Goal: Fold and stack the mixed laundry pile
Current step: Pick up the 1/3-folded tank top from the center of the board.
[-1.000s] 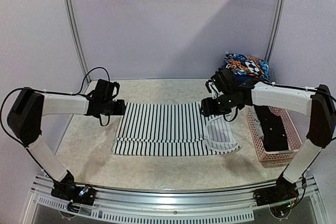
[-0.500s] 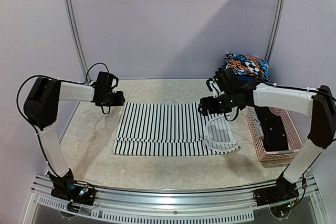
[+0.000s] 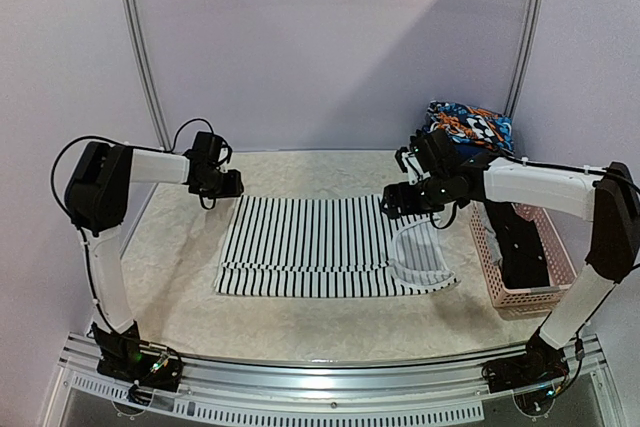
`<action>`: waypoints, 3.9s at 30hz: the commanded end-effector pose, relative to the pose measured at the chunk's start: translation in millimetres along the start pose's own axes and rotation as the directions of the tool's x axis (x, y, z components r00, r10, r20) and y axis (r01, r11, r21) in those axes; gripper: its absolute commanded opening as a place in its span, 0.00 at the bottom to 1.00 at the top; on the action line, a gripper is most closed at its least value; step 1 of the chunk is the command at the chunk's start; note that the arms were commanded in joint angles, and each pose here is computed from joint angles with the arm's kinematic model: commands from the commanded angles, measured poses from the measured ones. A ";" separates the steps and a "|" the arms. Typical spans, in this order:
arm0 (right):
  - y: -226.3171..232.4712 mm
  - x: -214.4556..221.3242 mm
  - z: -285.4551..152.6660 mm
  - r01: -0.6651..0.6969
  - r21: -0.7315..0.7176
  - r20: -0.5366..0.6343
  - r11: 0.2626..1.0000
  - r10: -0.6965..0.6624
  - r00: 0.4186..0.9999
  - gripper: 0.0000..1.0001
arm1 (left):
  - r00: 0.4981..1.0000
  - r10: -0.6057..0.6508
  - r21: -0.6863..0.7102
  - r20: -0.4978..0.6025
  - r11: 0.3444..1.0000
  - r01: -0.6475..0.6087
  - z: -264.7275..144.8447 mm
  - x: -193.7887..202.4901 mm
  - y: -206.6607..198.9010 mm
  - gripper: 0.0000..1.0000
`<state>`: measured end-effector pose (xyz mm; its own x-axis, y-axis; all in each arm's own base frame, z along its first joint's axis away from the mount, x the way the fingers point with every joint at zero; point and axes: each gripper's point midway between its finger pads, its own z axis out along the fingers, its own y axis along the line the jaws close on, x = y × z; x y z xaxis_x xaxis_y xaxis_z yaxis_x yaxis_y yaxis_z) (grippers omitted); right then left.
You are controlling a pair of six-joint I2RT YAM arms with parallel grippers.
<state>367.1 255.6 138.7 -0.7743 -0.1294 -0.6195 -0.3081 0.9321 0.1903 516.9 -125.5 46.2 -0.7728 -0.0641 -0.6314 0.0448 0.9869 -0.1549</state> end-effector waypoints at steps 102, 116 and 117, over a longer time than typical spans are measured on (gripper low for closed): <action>-54.9 -62.2 172.1 -0.225 -0.053 -0.171 0.973 0.213 0.962 0.61 | 0.990 0.082 0.110 -0.113 0.992 -0.070 15.9 23.9 -22.1 0.00; -55.6 -51.4 197.0 -0.248 -0.111 -0.220 0.963 0.219 0.951 0.36 | 0.989 0.083 0.112 -0.120 0.991 -0.070 17.3 24.6 -22.6 0.00; -55.6 -50.5 197.7 -0.246 -0.112 -0.222 0.963 0.217 0.951 0.33 | 0.989 0.084 0.113 -0.119 0.991 -0.070 17.3 24.5 -22.9 0.00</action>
<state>536.3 274.4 24.8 -0.9103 0.0205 -0.4134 -0.1635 0.8998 0.4046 511.3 -144.9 12.3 -0.8421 0.0151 -0.5392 0.1404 0.9713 -0.1921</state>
